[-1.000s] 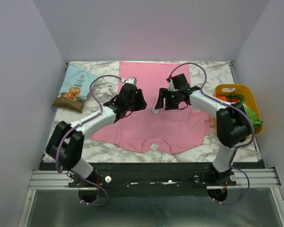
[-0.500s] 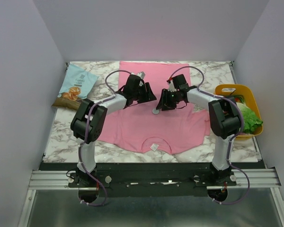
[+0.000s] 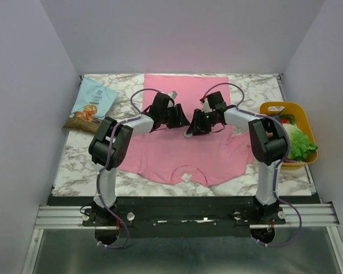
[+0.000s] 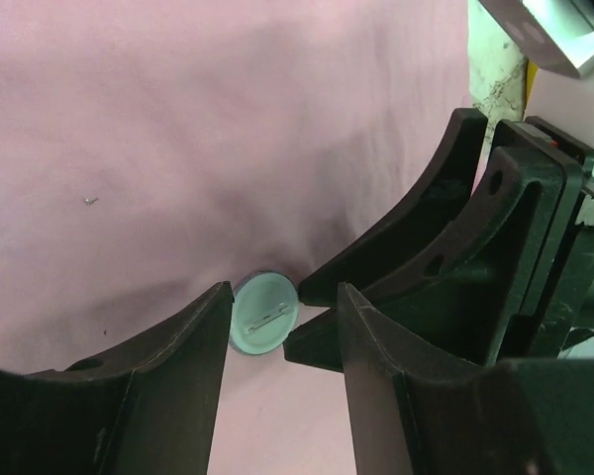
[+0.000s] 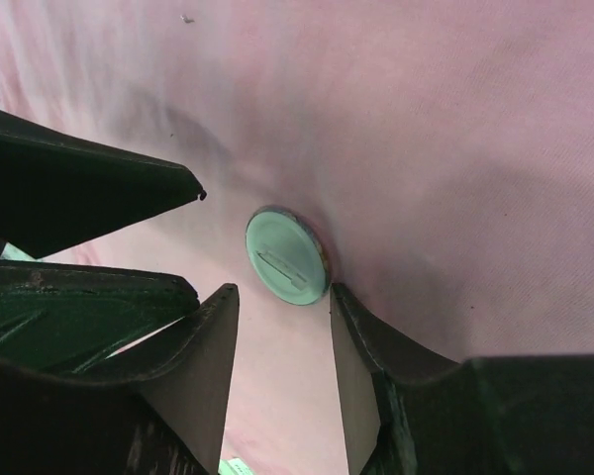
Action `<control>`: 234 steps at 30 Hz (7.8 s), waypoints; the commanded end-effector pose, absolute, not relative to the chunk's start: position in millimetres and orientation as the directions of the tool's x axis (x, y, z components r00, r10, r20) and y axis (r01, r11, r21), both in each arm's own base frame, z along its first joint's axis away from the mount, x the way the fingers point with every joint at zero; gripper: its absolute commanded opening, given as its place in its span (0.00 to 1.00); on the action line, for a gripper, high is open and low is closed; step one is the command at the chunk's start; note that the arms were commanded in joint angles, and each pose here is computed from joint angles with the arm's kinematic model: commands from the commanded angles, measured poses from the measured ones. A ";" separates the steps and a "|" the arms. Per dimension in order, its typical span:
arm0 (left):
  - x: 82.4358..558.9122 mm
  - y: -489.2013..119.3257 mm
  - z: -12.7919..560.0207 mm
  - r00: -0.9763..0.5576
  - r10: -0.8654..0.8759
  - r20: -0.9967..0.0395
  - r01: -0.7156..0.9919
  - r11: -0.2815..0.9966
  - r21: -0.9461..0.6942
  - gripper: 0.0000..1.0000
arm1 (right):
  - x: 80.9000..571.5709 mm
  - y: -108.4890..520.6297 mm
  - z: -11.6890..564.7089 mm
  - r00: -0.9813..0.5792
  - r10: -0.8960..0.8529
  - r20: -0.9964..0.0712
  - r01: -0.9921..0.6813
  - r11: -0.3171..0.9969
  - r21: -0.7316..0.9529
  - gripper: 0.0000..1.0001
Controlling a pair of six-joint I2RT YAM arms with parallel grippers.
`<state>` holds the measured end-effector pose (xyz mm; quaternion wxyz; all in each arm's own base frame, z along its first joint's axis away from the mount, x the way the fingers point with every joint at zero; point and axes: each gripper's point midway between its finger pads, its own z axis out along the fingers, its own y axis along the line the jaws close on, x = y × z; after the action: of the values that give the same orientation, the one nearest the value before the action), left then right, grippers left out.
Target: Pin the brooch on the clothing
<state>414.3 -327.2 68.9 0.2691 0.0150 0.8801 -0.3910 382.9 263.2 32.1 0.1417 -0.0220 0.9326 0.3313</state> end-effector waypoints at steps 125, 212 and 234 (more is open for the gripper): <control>230.0 -302.8 299.2 -0.521 0.003 -0.854 0.824 0.264 -0.501 0.00 | 223.1 290.8 292.5 -0.382 -0.186 -0.905 -0.922 0.007 0.388 0.02; 182.6 -289.1 334.4 -0.389 -0.035 -0.921 0.906 0.167 -0.389 0.36 | 188.0 287.1 329.9 -0.204 -0.095 -0.974 -0.977 -0.047 0.209 0.01; 192.9 -286.5 339.9 -0.412 -0.150 -0.899 0.869 0.231 -0.437 0.00 | 217.8 284.3 328.5 -0.220 -0.077 -0.972 -0.967 0.146 0.208 0.60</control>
<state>188.3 -292.9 328.3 0.4295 0.3208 0.6352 -0.5560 201.2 287.0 314.6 0.4048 -0.4537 0.5923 0.5287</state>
